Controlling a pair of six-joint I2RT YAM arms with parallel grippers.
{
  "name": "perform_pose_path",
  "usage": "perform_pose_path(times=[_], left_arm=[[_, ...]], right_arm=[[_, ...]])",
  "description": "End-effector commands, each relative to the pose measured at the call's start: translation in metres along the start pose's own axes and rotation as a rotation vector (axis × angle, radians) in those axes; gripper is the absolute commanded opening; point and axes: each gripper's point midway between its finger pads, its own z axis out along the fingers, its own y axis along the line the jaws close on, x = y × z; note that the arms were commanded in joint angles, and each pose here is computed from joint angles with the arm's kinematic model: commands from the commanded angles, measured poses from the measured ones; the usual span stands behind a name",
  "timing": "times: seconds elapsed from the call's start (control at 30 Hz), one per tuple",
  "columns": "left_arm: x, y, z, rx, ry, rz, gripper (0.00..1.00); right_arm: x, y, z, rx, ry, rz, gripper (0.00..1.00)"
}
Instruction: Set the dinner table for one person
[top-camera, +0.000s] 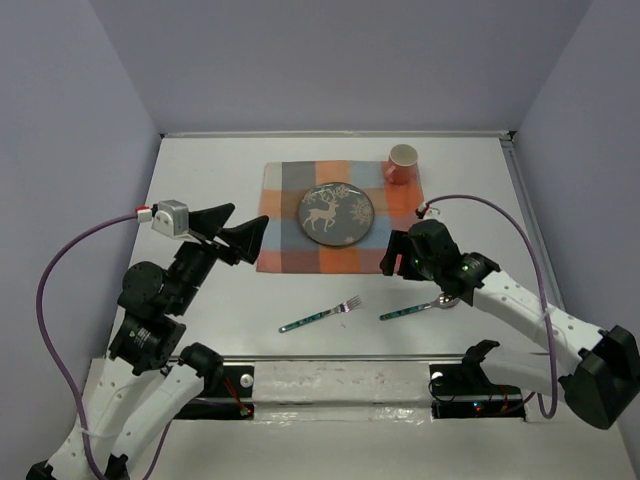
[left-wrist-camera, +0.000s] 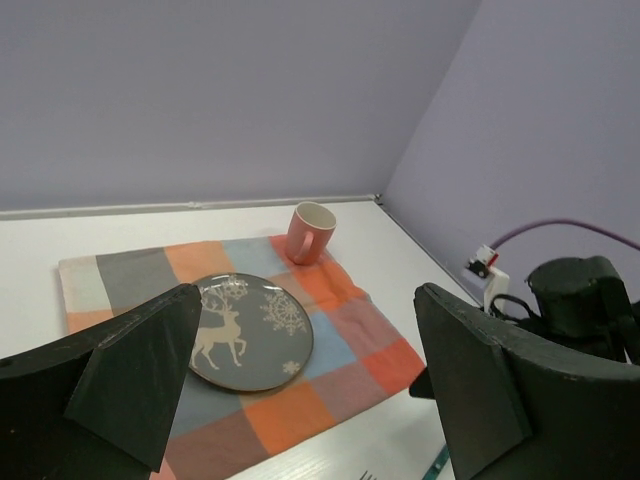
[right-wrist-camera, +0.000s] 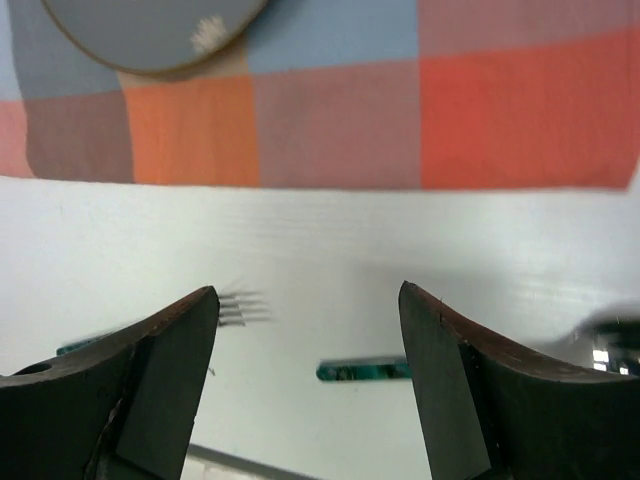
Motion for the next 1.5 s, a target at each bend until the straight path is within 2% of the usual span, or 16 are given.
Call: perform_pose_path(times=[0.0,0.33,0.67,1.0,1.47], left_arm=[[-0.016,-0.013,-0.004,0.056,-0.064,-0.005,0.99],[-0.019,-0.022,-0.010,0.093,-0.070,-0.011,0.99],[-0.026,-0.028,-0.017,0.110,-0.093,-0.008,0.99],[-0.026,-0.028,-0.018,0.112,-0.094,-0.010,0.99],[-0.024,-0.028,-0.017,0.113,-0.087,-0.011,0.99]], right_arm=[[0.038,-0.022,-0.011,0.107,0.057,0.177,0.78],[0.079,-0.053,-0.009,0.294,0.143,0.283,0.78],[0.090,-0.093,-0.030,0.530,0.178,0.251,0.68],[0.096,-0.077,-0.008,0.483,0.221,0.261,0.63],[0.106,-0.071,0.013,0.453,0.235,0.281,0.62]])
